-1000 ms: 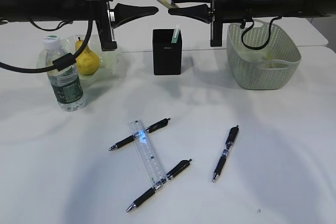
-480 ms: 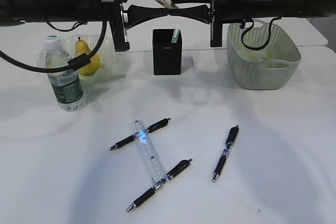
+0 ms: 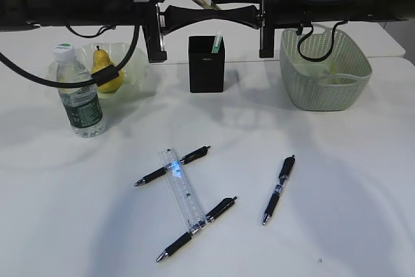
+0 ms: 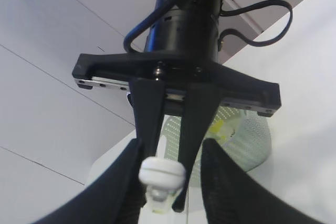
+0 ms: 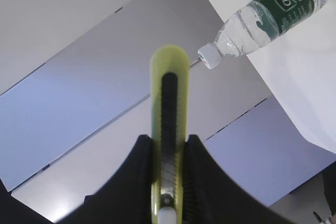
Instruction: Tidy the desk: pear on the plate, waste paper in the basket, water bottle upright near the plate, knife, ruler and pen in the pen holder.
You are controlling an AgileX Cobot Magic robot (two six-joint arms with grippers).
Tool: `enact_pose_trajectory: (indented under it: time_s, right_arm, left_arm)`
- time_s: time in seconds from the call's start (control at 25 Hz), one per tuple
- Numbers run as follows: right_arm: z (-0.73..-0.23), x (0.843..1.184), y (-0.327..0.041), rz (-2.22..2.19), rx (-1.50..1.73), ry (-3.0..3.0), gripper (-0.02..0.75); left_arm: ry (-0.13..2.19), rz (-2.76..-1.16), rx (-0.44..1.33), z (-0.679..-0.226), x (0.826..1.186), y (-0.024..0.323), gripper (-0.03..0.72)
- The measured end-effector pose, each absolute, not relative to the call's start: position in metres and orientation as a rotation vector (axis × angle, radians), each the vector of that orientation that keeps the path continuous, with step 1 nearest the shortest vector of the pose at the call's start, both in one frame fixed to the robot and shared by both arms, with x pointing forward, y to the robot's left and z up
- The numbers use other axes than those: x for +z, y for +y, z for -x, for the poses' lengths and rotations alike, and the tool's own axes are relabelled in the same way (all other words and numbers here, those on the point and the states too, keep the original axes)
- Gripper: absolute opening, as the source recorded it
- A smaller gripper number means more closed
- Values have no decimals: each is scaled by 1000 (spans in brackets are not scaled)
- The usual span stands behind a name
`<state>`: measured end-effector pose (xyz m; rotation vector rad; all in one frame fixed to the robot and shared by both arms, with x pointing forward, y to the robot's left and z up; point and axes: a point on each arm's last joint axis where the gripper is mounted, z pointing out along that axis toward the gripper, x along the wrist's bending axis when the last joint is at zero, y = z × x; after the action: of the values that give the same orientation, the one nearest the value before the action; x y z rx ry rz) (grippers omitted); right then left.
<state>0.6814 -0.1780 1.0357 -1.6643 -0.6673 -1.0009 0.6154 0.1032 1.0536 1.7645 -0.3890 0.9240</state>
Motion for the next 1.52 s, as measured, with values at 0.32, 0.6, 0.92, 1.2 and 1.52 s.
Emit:
enact_pose_trajectory:
  time_s: [0.32,0.6,0.92,1.2,1.52]
  right_arm:
    - [-682,1037,-178,1655,-1009,-658,138]
    - [-683,1035,-178,1654,-1009,-655,139]
    - [-683,1036,-178,1649,-1023,-665,139]
    - [-683,1036,-178,1648,-1025,-668,139]
    - [-683,1036,-178,1647,-1030,-674,139]
  left_arm:
    - [-388,-1763,926,-616,1054,103,244]
    - [-385,-1766,928,-616,1054,103,244]
    - [-385,-1766,927,-616,1054,103,244]
    - [-385,-1766,927,-616,1054,103,240]
    - [-385,-1766,927,-616,1054,103,230]
